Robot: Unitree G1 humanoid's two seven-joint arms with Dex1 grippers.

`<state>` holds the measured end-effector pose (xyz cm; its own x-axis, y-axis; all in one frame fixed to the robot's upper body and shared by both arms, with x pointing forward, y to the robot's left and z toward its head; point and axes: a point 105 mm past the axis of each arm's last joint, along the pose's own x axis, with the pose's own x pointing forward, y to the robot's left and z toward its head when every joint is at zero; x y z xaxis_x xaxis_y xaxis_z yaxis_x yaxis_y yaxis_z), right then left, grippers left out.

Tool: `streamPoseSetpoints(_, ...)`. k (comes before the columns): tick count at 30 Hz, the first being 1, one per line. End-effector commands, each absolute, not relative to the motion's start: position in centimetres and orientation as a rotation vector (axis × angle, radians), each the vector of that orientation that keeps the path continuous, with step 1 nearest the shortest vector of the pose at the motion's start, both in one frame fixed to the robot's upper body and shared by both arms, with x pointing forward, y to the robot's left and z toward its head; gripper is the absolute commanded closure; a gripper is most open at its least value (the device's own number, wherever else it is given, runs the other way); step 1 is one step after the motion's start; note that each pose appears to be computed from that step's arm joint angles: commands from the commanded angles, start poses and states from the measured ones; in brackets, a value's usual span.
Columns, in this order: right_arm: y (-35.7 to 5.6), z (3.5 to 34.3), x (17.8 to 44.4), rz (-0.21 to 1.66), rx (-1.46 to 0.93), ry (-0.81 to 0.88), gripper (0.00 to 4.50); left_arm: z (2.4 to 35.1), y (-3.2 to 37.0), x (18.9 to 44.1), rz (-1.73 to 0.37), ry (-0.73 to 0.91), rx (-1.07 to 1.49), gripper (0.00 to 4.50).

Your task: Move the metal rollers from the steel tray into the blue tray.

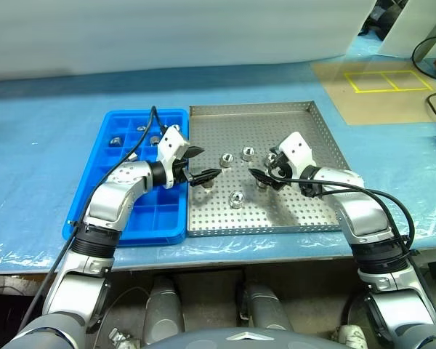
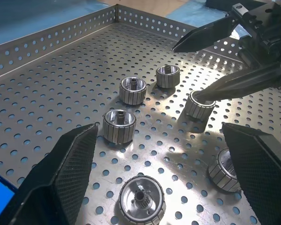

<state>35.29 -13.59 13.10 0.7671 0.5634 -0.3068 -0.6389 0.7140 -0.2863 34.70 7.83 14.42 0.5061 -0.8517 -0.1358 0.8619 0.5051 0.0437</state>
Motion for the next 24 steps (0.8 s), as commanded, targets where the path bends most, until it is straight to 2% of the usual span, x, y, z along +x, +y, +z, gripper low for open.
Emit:
streamPoseSetpoints(1,-13.4,14.5,35.5,0.672,-0.407,0.146,0.01,15.7,7.5,34.8,-1.046,0.057,0.147,0.00)
streamPoseSetpoints(4,-13.3,14.5,35.5,0.670,-0.407,0.144,0.01,15.8,7.6,35.2,-1.038,0.085,0.145,0.00)
streamPoseSetpoints(6,-13.2,14.5,35.5,0.673,-0.406,0.146,0.01,17.1,7.2,36.0,-1.051,0.096,0.148,0.00)
streamPoseSetpoints(10,-13.1,14.4,35.7,0.677,-0.414,0.147,0.01,18.4,6.1,37.8,-1.084,0.126,0.347,0.00)
streamPoseSetpoints(16,-13.0,14.4,35.9,0.665,-0.413,0.140,0.01,17.8,4.9,38.4,-1.215,0.233,0.638,0.00)
streamPoseSetpoints(24,-13.3,13.5,35.3,0.622,-0.390,0.150,0.01,16.1,3.9,38.0,-1.362,0.330,0.826,0.00)
